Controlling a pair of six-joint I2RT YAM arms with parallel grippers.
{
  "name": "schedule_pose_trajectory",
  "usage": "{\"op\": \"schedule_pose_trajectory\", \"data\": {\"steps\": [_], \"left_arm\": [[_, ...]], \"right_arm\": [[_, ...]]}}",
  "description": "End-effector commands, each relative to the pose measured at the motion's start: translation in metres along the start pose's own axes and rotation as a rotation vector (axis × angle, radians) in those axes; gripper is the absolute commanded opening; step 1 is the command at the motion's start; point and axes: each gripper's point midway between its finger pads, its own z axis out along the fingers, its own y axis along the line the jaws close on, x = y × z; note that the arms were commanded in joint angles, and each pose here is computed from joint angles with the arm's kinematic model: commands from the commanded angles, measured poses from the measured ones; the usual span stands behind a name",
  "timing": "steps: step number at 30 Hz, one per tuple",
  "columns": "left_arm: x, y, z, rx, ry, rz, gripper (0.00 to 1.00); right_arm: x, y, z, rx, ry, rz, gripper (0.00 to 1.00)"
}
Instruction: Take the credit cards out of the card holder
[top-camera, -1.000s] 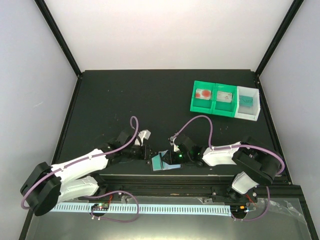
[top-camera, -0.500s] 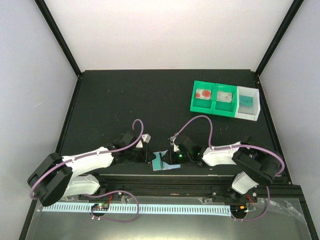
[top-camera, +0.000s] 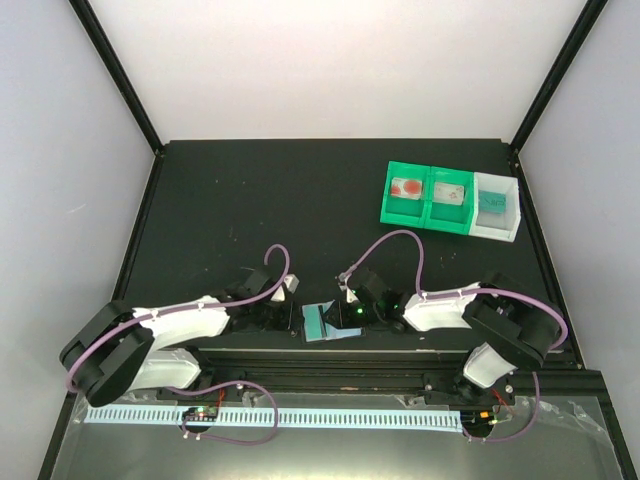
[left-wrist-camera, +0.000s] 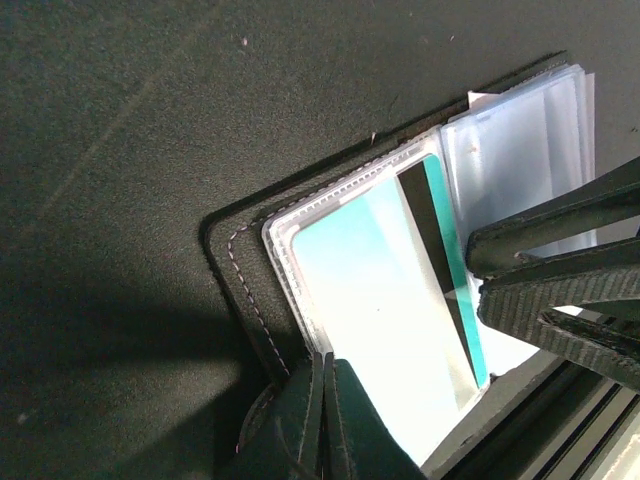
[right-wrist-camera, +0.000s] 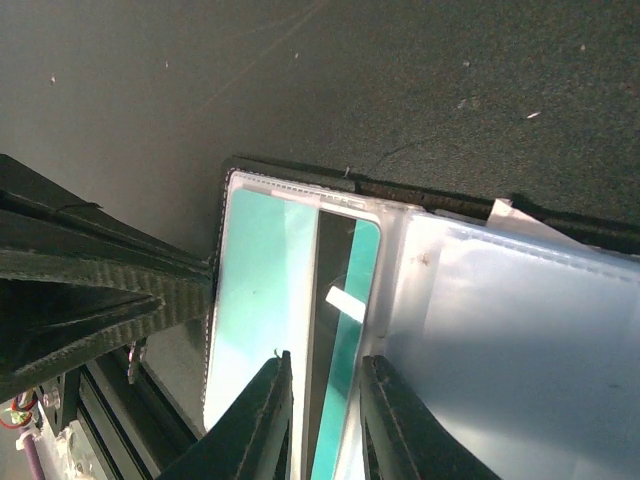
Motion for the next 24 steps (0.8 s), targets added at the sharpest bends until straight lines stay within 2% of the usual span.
{"op": "schedule_pose_trajectory", "data": {"steps": [1,19,24], "left_arm": [[0.002,-0.001,0.006,0.019,0.008,0.008,0.02],[0.007,0.009,0.009,-0.01,0.009,0.013,0.02],[0.007,0.003,0.007,0.012,0.016,0.012,0.02]], "right_arm": [[0.004,-0.004,0.005,0.026,0.015,-0.003,0.21],[0.003,-0.001,0.009,0.018,0.008,0.013,0.21],[-0.001,-0.006,0.002,0.053,-0.028,0.025,0.22]]}}
